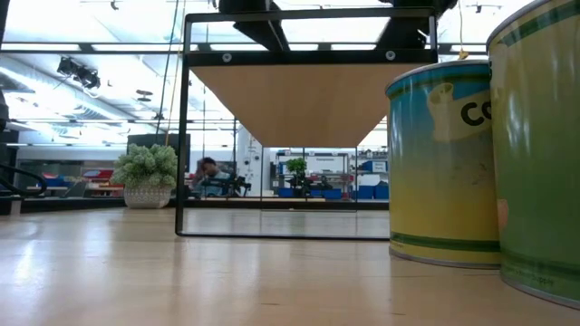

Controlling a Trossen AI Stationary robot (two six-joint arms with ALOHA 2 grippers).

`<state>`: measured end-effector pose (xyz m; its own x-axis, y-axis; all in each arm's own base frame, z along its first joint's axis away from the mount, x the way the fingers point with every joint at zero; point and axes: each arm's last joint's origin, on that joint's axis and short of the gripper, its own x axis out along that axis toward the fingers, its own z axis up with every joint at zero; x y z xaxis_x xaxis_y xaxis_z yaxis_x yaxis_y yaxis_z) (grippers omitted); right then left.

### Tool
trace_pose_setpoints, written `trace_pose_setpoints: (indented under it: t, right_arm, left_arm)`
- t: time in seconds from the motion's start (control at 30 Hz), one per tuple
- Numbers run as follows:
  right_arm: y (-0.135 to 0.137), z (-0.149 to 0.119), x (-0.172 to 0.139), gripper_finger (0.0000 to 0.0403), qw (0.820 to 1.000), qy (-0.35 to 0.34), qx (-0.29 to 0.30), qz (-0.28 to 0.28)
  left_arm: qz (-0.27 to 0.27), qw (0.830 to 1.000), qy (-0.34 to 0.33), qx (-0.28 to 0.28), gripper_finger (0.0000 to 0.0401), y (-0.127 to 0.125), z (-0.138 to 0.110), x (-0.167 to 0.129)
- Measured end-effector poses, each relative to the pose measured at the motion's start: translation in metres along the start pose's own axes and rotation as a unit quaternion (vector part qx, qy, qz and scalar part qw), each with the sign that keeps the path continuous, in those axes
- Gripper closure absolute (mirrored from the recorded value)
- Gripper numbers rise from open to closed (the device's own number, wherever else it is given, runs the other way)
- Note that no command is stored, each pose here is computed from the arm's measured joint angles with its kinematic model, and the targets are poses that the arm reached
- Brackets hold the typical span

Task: Pick and place cans onto a shelf
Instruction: Adjust the canned goods on the shelf, then put the large canned oranges on the shelf

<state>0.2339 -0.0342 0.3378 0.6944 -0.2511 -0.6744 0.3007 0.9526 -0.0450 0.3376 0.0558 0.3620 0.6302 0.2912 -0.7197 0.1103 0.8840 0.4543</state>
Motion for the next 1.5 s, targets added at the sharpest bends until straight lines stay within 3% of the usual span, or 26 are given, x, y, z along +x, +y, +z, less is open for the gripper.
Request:
trace_pose_setpoints:
  t: [0.13, 0.27, 0.4, 0.73, 0.93, 1.3, 1.5]
  right_arm:
    - [-0.019, -0.008, -0.001, 0.0055, 0.998, 0.042, -0.018, -0.036]
    - [-0.042, -0.008, 0.002, 0.0055, 0.992, 0.053, -0.028, -0.113]
    - [-0.061, -0.005, 0.011, 0.0055, 0.987, 0.055, -0.043, -0.144]
    - [-0.075, 0.002, 0.045, 0.0055, 0.992, 0.048, -0.037, -0.111]
    - [-0.074, 0.005, 0.049, 0.0055, 0.994, 0.037, -0.037, -0.095]
    - [-0.070, -0.003, 0.013, 0.0055, 0.994, 0.035, -0.009, -0.103]
    - [-0.060, -0.010, -0.003, 0.0055, 0.996, 0.044, 0.028, -0.071]
  left_arm:
    - [0.011, 1.000, -0.012, -0.026, 0.0065, 0.009, -0.004, -0.011]
    - [0.024, 0.998, -0.012, -0.056, 0.0065, 0.019, -0.009, -0.012]
    - [0.028, 0.997, -0.007, -0.071, 0.0065, 0.024, -0.012, -0.012]
    - [0.044, 0.996, 0.015, -0.082, 0.0065, 0.024, -0.015, -0.012]
    - [-0.015, 0.995, 0.033, -0.095, 0.0065, 0.017, -0.021, -0.012]
    - [-0.025, 0.993, 0.034, -0.109, 0.0065, 0.011, -0.019, -0.016]
    - [-0.039, 0.991, 0.015, -0.131, 0.0084, 0.003, -0.016, -0.033]
